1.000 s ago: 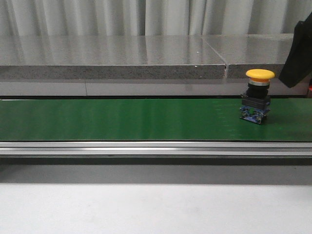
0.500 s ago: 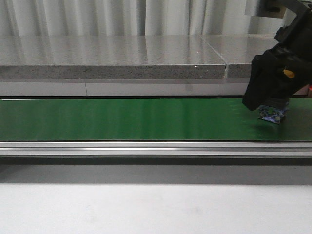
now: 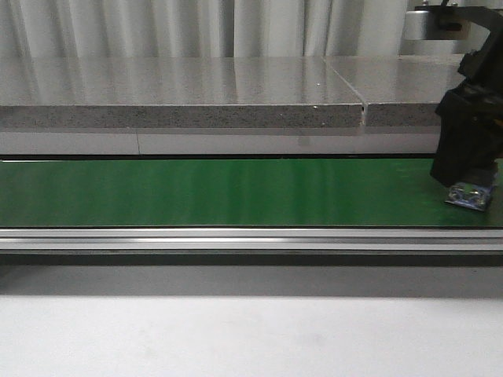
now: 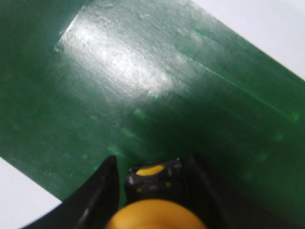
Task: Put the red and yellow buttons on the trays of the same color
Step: 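Move the right gripper over the yellow button and grasp it, then carry the yellow button into the yellow tray and open the right gripper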
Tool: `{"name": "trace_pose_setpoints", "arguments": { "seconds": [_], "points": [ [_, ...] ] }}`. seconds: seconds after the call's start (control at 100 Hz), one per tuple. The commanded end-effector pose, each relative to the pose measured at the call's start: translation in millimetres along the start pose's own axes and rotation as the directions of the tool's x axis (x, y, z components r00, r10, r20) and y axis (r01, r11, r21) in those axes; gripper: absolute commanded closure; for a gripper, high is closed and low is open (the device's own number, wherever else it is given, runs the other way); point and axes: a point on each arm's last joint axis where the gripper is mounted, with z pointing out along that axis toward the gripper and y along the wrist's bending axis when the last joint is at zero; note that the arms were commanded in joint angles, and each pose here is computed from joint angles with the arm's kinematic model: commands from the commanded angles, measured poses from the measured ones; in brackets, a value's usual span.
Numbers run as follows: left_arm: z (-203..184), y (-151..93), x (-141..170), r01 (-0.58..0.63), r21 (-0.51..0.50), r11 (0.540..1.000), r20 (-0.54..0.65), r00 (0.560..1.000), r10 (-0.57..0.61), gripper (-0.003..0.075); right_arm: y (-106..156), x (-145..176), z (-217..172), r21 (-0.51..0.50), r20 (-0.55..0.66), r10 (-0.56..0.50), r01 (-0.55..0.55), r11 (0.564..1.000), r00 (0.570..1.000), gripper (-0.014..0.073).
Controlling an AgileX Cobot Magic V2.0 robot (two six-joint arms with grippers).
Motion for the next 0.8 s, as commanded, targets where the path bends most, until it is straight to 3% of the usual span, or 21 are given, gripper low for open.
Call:
{"name": "trace_pose_setpoints", "arguments": {
  "seconds": [0.0, 0.16, 0.27, 0.37, 0.51, 0.79],
  "points": [
    [-4, -1, -14, 0.015, 0.009, 1.0, 0.091, 0.996, -0.016, 0.0739, -2, -10, -30, 0.054, 0.059, 0.008, -0.012, 0.998, 0.998, 0.0527],
    [-4, -1, -14, 0.015, 0.009, 1.0, 0.091, 0.996, -0.016, 0.0739, -7, -10, -68, 0.108, 0.117, 0.043, -0.056, 0.993, 0.992, 0.0527],
    [-4, -1, -14, 0.015, 0.009, 1.0, 0.091, 0.996, -0.016, 0.0739, -21, 5, -98, 0.145, 0.173, 0.16, -0.186, 0.972, 0.972, 0.0527],
    [-4, -1, -14, 0.015, 0.009, 1.0, 0.091, 0.996, -0.016, 0.0739, -40, 26, -124, 0.183, 0.221, 0.287, -0.329, 0.926, 0.932, 0.0527],
    [-4, -1, -14, 0.015, 0.009, 1.0, 0.091, 0.996, -0.016, 0.0739, -68, 57, -157, 0.241, 0.327, 0.452, -0.536, 0.809, 0.83, 0.0527],
    [-4, -1, -14, 0.015, 0.009, 1.0, 0.091, 0.996, -0.016, 0.0739, -123, 107, -183, 0.261, 0.512, 0.651, -0.823, 0.504, 0.561, 0.0527]
  ]
}}
